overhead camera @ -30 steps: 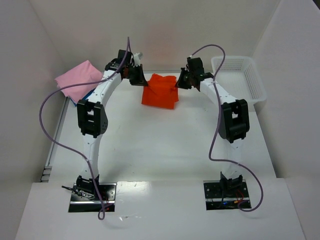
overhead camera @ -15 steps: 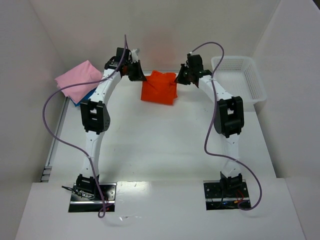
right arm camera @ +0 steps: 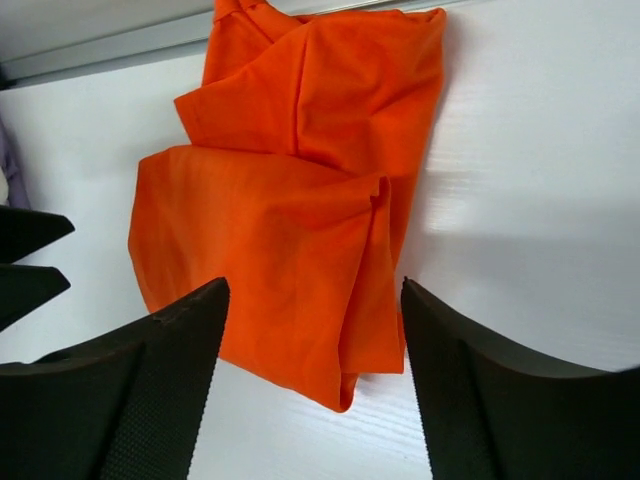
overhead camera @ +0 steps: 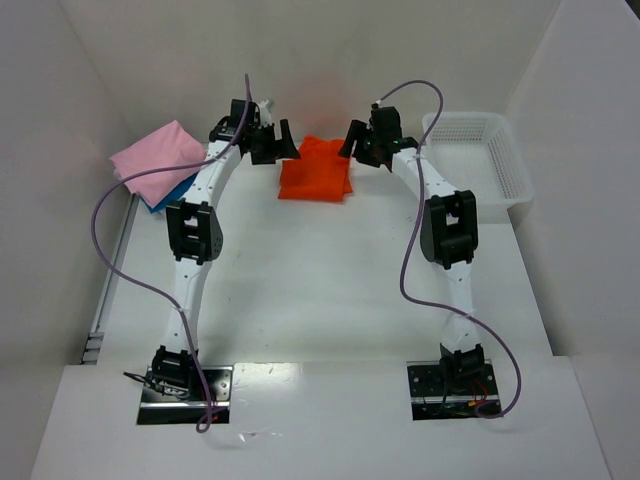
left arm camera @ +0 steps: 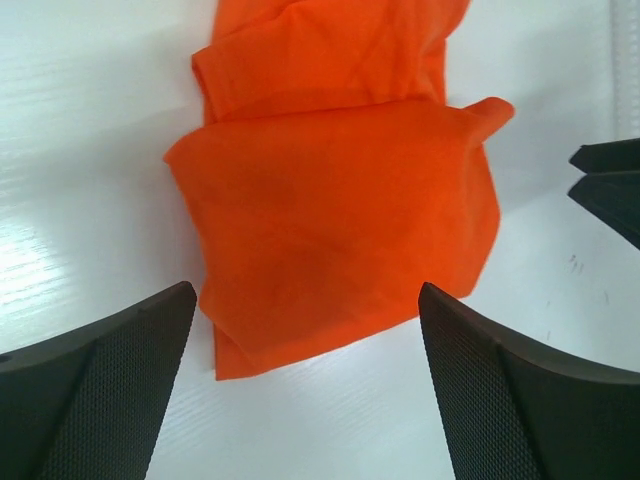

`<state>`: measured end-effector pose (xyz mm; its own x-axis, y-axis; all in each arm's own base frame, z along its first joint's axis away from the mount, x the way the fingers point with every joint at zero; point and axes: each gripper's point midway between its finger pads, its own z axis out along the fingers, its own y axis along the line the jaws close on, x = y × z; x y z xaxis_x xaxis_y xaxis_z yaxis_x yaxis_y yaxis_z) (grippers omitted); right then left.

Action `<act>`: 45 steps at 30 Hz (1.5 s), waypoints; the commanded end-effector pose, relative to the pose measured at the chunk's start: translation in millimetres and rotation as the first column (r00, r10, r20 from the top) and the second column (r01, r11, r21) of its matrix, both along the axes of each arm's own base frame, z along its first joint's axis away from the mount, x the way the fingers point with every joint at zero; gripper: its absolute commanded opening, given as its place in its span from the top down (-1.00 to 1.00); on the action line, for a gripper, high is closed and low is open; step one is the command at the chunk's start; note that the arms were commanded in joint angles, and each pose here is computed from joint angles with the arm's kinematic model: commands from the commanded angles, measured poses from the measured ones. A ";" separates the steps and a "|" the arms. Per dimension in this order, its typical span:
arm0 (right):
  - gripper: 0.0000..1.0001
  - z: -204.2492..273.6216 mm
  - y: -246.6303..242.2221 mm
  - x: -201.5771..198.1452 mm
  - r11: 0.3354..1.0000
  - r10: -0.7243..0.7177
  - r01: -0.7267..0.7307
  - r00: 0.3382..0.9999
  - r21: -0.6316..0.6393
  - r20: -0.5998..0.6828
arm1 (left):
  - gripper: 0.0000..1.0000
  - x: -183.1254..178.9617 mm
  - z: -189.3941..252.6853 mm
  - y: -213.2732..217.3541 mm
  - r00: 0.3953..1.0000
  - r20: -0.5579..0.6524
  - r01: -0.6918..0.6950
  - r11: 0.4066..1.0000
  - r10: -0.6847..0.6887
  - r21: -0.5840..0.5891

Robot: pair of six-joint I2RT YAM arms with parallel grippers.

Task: Fold and stack the t-shirts
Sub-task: Fold the long partially folded tshirt into a neat square

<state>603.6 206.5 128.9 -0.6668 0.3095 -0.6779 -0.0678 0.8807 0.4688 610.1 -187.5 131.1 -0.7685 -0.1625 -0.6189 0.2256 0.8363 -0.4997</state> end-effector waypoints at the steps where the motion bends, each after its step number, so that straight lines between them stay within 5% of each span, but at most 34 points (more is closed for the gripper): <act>1: -0.53 29.8 -6.8 16.4 0.999 -0.037 0.037 0.996 -0.006 0.084 | -1.00 12.0 17.5 4.7 0.997 0.073 -0.007 1.000 0.006 0.009; 7: -0.63 30.4 -6.0 -0.3 1.000 0.008 -0.007 0.996 -0.011 0.094 | -1.00 1.3 29.7 11.7 0.998 0.068 0.004 1.000 -0.006 0.021; 18: -0.74 -23.4 9.0 -55.4 0.996 0.090 -0.089 0.995 0.028 -0.039 | -1.00 -56.6 -36.5 17.7 0.993 -0.104 0.058 0.995 -0.049 0.082; 28: -0.74 -40.1 41.6 -57.6 0.987 0.155 -0.151 0.986 0.064 -0.062 | -0.89 -55.6 -49.7 9.2 0.992 -0.106 0.066 0.997 -0.063 0.029; 45: 0.07 -69.7 58.0 -50.6 0.984 0.168 -0.160 0.978 0.074 -0.125 | -0.10 -42.0 -59.9 -8.3 0.988 -0.115 0.099 0.993 -0.106 -0.065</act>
<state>551.1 253.1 56.5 -0.7930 0.2400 -0.5599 -0.1215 0.8384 0.5314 562.5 -187.8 67.9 -0.8574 -0.1173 -0.5011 0.2128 0.8057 -0.5528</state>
